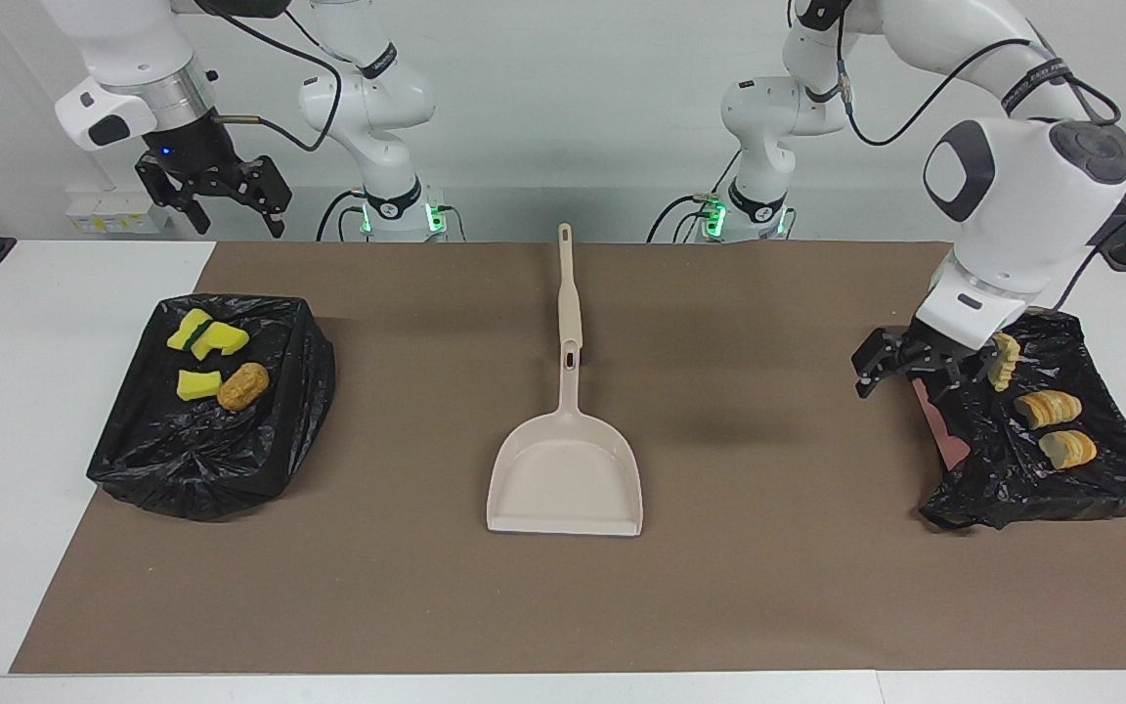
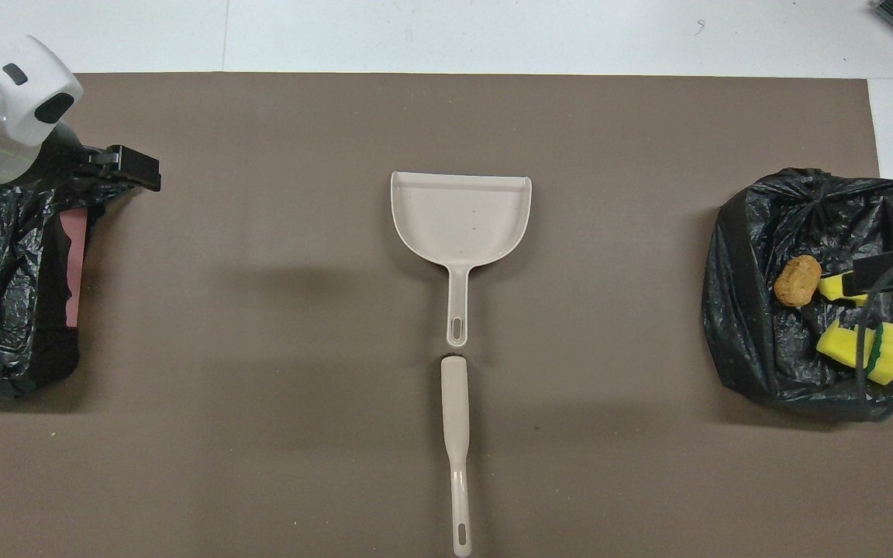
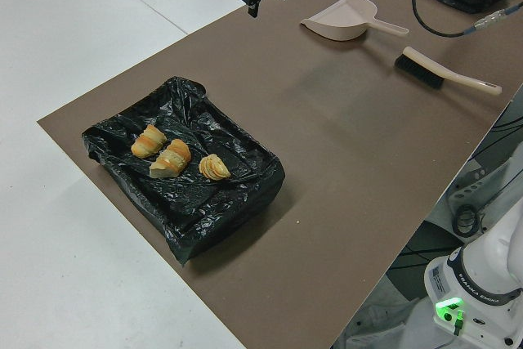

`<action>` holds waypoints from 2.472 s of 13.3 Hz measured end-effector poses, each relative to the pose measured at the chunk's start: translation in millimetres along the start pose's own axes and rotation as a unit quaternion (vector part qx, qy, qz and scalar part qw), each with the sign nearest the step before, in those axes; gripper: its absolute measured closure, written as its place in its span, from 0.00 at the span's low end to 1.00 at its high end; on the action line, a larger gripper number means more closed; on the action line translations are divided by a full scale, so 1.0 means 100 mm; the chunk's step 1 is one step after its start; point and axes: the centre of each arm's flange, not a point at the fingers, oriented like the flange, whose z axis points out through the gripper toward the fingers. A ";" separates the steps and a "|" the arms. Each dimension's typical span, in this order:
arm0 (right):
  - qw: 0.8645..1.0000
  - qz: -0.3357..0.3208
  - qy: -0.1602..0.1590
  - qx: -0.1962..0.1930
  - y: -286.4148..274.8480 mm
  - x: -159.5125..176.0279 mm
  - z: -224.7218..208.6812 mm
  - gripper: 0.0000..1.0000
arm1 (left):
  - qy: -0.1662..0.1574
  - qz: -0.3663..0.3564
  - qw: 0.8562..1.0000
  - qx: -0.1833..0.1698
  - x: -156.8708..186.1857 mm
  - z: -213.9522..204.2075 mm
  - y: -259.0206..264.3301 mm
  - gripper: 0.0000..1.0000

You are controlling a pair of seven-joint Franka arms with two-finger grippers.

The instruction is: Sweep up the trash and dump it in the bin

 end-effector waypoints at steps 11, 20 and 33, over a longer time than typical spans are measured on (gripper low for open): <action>1.000 0.000 0.000 0.000 0.00 0.00 0.00 0.00 | -0.069 0.015 0.997 0.024 -0.75 -0.85 -0.02 0.00; 1.000 0.000 0.000 0.000 0.00 0.00 0.00 0.00 | -0.083 0.022 0.996 0.034 -0.77 -0.89 -0.03 0.00; 1.000 0.000 0.000 0.000 0.00 0.00 0.00 0.00 | -0.079 0.036 0.996 0.032 -0.66 -0.86 0.01 0.00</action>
